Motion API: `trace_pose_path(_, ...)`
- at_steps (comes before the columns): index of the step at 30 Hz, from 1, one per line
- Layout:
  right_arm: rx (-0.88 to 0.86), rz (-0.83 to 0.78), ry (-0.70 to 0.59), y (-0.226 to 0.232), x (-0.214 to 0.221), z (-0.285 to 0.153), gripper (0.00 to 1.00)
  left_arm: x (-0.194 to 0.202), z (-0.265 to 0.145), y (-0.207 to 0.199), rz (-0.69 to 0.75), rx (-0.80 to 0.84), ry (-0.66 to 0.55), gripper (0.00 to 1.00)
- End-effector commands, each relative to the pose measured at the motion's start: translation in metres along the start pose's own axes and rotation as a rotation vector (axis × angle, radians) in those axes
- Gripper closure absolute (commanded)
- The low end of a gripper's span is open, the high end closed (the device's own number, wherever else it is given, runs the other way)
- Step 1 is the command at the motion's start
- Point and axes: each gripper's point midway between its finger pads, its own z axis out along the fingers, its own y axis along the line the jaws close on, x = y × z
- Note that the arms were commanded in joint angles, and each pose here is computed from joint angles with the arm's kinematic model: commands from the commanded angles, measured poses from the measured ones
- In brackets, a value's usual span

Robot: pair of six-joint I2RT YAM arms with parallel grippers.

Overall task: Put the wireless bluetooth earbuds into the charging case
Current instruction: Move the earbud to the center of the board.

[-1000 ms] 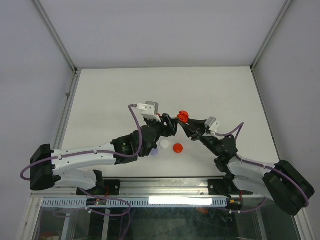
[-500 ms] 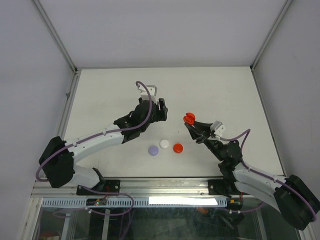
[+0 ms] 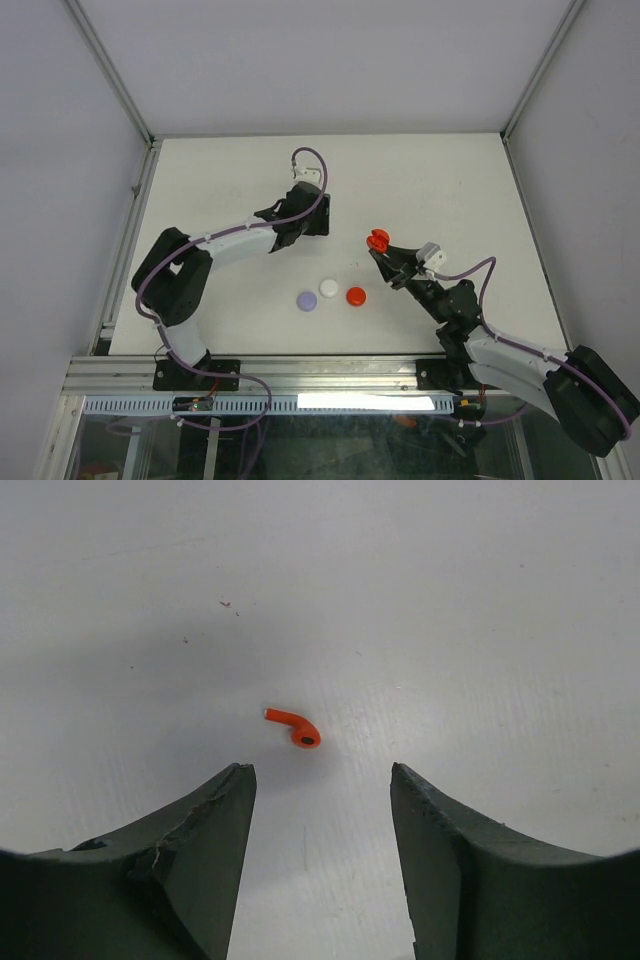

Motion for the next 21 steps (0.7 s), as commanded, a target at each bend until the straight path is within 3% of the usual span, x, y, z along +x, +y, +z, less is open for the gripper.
trace_pose_path(1,0.024,-0.016,-0.062,-0.005,-0.015,0.003,1.00,-0.016,0.016,-0.001,-0.042,-0.006,-0.023,0.43)
trace_pose_path(6,0.023,-0.015,-0.063,-0.005,-0.015,0.002,1.00,-0.003,0.036,0.002,-0.042,-0.025,0.014,0.43)
trace_pose_path(21,0.028,-0.018,-0.064,-0.006,-0.016,0.002,1.00,0.019,0.057,0.010,-0.041,-0.055,0.069,0.61)
